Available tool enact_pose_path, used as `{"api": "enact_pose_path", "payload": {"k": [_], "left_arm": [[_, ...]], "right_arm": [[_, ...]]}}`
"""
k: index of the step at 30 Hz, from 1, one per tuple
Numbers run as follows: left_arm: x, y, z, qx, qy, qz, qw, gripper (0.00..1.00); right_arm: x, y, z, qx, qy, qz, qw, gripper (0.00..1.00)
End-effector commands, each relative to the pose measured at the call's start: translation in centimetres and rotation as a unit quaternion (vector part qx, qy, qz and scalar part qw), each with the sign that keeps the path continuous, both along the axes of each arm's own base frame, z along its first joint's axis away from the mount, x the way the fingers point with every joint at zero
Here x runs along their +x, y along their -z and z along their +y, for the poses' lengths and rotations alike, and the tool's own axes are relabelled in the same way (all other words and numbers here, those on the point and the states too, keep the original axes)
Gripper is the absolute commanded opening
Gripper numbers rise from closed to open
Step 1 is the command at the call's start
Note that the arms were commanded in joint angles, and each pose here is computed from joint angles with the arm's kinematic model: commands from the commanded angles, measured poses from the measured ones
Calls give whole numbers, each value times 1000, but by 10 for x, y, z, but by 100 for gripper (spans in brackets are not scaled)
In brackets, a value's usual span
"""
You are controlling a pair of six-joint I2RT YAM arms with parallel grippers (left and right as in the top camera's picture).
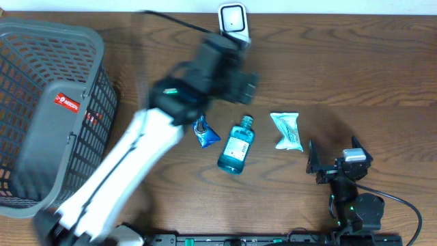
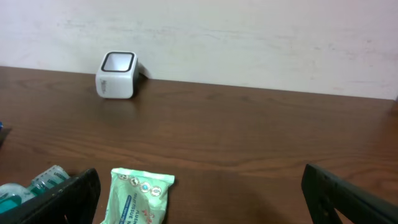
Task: Scan the item barcode
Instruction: 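Release the wipes pack right of the bottle, then reach the left gripper into the basket toward the red Nescafe stick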
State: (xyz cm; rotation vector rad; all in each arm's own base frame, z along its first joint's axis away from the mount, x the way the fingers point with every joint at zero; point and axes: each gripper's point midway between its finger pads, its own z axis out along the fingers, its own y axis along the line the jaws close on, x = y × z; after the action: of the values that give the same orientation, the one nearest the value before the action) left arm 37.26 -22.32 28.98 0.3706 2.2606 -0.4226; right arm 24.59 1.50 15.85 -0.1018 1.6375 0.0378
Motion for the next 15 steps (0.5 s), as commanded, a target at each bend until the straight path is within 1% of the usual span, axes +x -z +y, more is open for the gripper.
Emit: {"api": "enact_pose_path", "payload": {"k": [1,4,6,7,8,11,13,15], "left_arm": [[3,-59,92,-23,-128,-58,990,98],[-6,-82,168,-48,-234,-72,968,98],[-17,-85,219,-42,-300,-72,950,98],[-26,-81,253,-35,-346,-61,936,98],[-32,-76,273,-30,-375,-50,925,98],[-43,-53,321,-25,-446,-5,894,98],[-45,-35,345,-20,-478,26,878,98],[-43,-16,362,-16,-497,57,866,98]], "right_arm": [[0,0,1,6,0,0,1000,99],[0,0,1,6,0,0,1000,99],[0,0,1,6,0,0,1000,99],[0,0,1,6,0,0,1000,99],[0,0,1,6,0,0,1000,99],[0,0,1,6,0,0,1000,99],[0,0,1,6,0,0,1000,99],[0,0,1,6,0,0,1000,99]]}}
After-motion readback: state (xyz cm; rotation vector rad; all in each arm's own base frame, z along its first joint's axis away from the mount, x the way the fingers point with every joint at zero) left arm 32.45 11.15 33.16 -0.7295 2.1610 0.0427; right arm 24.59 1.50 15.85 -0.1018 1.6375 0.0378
